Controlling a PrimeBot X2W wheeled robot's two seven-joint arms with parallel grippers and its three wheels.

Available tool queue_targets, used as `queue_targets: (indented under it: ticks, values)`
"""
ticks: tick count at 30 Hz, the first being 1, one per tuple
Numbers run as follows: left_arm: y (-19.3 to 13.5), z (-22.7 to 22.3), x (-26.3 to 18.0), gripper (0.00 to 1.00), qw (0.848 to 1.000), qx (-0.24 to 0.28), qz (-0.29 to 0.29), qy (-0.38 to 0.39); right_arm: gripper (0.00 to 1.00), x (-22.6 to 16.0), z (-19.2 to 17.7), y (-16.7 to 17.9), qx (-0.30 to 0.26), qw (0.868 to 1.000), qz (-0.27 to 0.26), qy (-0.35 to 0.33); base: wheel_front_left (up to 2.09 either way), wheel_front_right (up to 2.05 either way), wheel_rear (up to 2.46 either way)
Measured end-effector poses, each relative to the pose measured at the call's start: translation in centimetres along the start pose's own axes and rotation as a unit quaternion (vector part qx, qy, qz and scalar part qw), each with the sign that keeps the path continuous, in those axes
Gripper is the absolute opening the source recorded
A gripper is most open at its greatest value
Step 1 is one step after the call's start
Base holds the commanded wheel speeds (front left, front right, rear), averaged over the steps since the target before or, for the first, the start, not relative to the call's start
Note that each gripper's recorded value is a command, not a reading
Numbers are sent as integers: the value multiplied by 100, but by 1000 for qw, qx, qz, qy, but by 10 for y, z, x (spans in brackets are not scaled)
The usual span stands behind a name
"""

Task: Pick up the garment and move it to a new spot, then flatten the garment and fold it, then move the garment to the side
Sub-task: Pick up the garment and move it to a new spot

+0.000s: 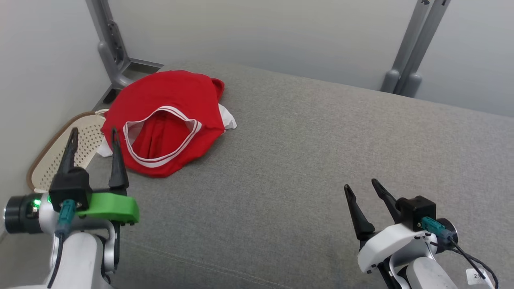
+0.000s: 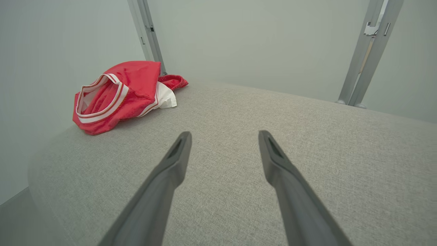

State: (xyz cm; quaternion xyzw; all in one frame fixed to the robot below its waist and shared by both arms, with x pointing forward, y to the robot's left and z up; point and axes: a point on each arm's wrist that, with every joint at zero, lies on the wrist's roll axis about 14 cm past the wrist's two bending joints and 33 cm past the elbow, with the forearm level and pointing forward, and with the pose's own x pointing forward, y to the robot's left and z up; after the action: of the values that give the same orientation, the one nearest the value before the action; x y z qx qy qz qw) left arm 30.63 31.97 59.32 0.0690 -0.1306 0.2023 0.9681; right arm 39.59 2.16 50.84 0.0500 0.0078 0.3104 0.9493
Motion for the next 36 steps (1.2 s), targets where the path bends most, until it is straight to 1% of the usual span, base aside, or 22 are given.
queue_targets:
  ticks: [11,15,18,19,20,24,26,29,30,36]
  values:
    - [-40,22,82,100,998,6,-64,-22,100,-13,3,-47,-5,998,-65,-2,0,0,0]
    - [-61,27,111,100,996,7,-90,-17,100,-18,-1,-62,-1,996,-86,2,0,0,0]
    - [-76,22,130,100,994,9,-111,-1,100,-20,-5,-70,2,995,-96,6,0,0,0]
    - [-81,18,136,100,993,5,-117,11,100,-21,-7,-72,3,995,-99,8,0,0,0]
    - [-84,10,141,100,992,16,-125,28,100,-21,-8,-74,4,995,-102,10,0,0,0]
    - [-96,-13,157,100,986,23,-147,79,100,-24,-13,-85,9,993,-117,14,0,0,0]
    - [-101,-26,163,100,983,17,-152,106,100,-27,-16,-90,12,992,-124,19,0,0,0]
    - [-104,-51,167,100,976,25,-157,151,100,-31,-19,-99,15,990,-137,21,0,0,0]
    - [-104,-51,167,100,976,25,-157,151,100,-31,-19,-99,15,990,-137,21,0,0,0]
    - [-112,-104,162,100,953,40,-166,250,100,-39,-24,-114,16,987,-159,27,0,0,0]
